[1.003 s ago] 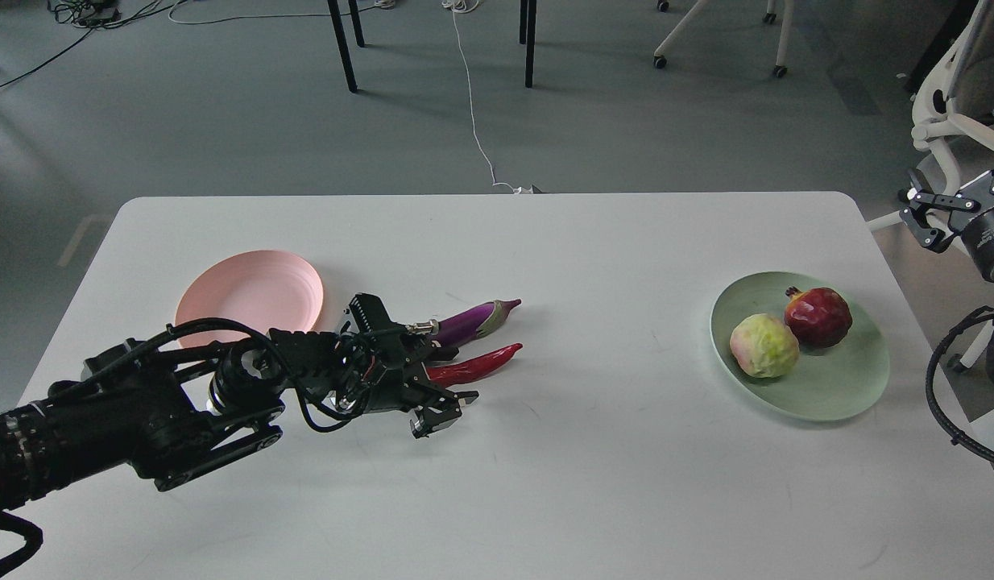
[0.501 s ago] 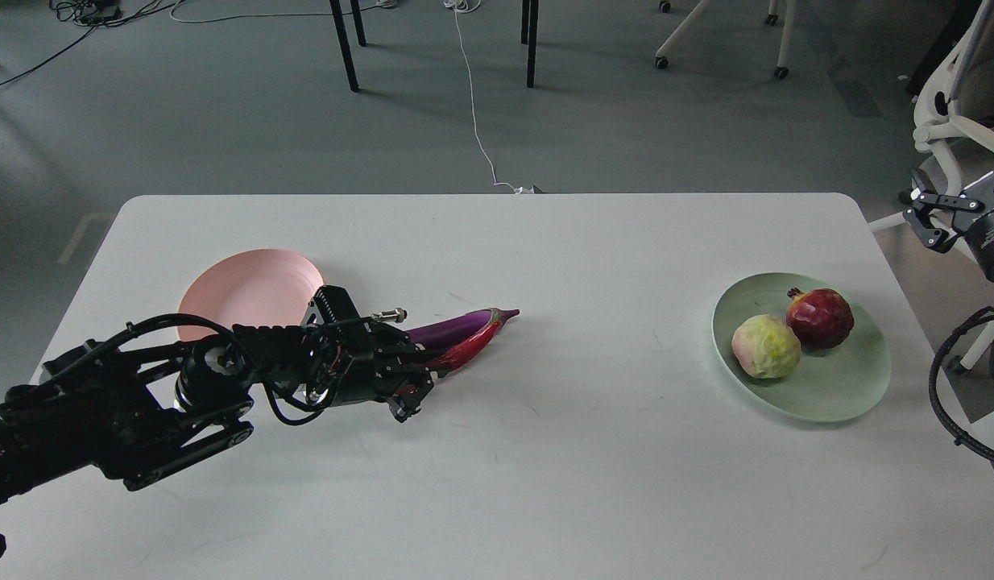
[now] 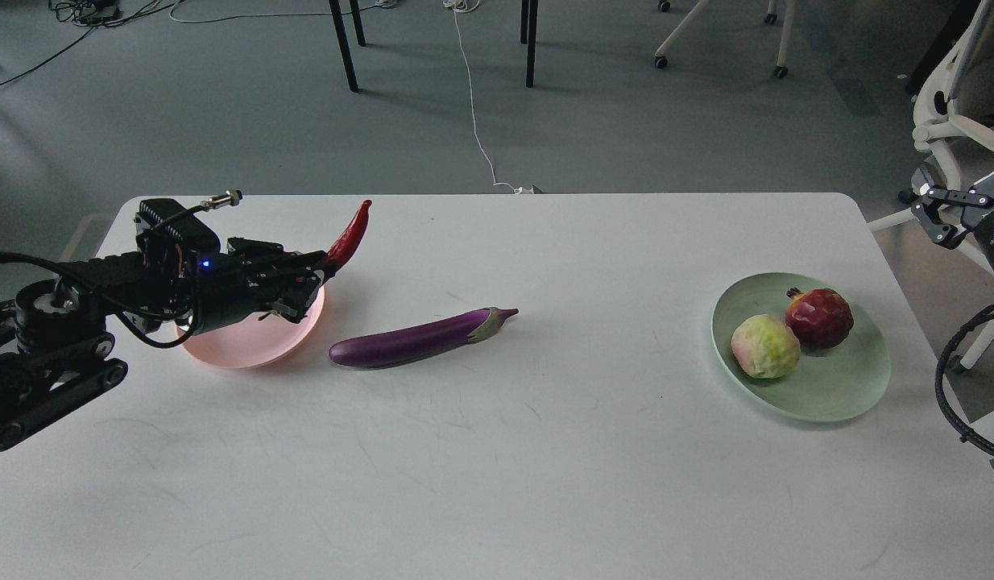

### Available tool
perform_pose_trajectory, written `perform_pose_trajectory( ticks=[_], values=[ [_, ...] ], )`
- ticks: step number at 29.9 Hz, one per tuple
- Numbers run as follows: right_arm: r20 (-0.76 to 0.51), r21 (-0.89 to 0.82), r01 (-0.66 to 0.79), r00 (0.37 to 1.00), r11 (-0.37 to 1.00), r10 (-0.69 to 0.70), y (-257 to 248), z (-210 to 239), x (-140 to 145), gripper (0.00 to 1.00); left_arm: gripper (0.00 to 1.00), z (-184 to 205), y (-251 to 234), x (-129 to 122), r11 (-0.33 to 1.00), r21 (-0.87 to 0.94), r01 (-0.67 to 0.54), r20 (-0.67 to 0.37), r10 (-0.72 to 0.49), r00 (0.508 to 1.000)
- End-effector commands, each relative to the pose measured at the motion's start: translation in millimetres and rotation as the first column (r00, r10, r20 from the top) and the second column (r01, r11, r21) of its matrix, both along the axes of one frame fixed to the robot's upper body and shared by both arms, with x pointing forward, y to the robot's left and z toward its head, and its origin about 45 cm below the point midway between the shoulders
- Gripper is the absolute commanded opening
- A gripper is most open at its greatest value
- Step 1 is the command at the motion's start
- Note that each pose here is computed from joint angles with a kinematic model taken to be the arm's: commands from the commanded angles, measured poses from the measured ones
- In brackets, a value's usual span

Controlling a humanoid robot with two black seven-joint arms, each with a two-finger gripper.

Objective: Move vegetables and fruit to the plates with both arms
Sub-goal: 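Lift the chili and lay it on the pink plate with the left hand, then move the left hand to the purple eggplant and grasp it, then lift the eggplant and lower it onto the pink plate beside the chili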

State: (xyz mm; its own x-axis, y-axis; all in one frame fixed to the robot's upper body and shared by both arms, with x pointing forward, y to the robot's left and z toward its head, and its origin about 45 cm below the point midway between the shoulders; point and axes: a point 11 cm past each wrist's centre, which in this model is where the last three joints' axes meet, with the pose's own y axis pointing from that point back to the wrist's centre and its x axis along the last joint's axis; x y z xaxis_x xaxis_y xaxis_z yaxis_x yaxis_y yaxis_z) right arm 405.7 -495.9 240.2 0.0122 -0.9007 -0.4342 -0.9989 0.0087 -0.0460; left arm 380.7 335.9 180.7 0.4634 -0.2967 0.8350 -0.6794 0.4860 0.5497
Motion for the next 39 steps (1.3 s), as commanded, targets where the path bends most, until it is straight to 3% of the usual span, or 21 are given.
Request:
perform_pose_trajectory(
  ticks=[1,6,7,9,10,18,26,34,39],
  values=[
    [0.007,-0.001,-0.006,1.000,1.000,0.006,2,4,3,0.99,0.21,-23,39,-4,0.993,0.060,-0.103,-0.038,0.105,0.994],
    [0.014,0.003,-0.023,1.000,1.000,0.023,7,7,6,0.99,0.28,-53,62,-16,0.980,0.105,-0.170,-0.078,0.179,0.981],
    [0.014,0.003,-0.023,1.000,1.000,0.023,7,7,6,0.99,0.38,-56,59,-14,0.980,0.101,-0.170,-0.071,0.178,0.981],
    [0.011,0.000,-0.025,1.000,1.000,0.025,8,7,5,0.99,0.71,-59,54,-12,0.982,0.086,-0.169,-0.056,0.174,0.983],
    [0.011,0.000,-0.025,1.000,1.000,0.025,8,7,5,0.99,0.79,-59,51,-12,0.984,0.076,-0.162,-0.043,0.165,0.985],
    [0.009,0.000,-0.023,1.000,1.000,0.023,7,6,4,0.99,0.79,-61,21,-19,0.997,0.018,-0.077,-0.011,0.077,0.997],
    [0.007,-0.007,-0.016,1.000,1.000,0.016,2,6,1,0.99,0.77,-16,-58,-6,0.988,-0.078,0.135,0.085,-0.128,0.988],
    [0.004,-0.019,-0.006,1.000,1.000,0.006,-5,8,-2,0.99,0.72,-56,-117,-30,0.931,0.038,0.362,0.060,-0.364,0.930],
    [0.006,-0.023,-0.001,1.000,1.000,0.001,-8,10,-3,0.99,0.68,-83,-114,-32,0.929,0.093,0.359,0.002,-0.361,0.933]
  ],
)
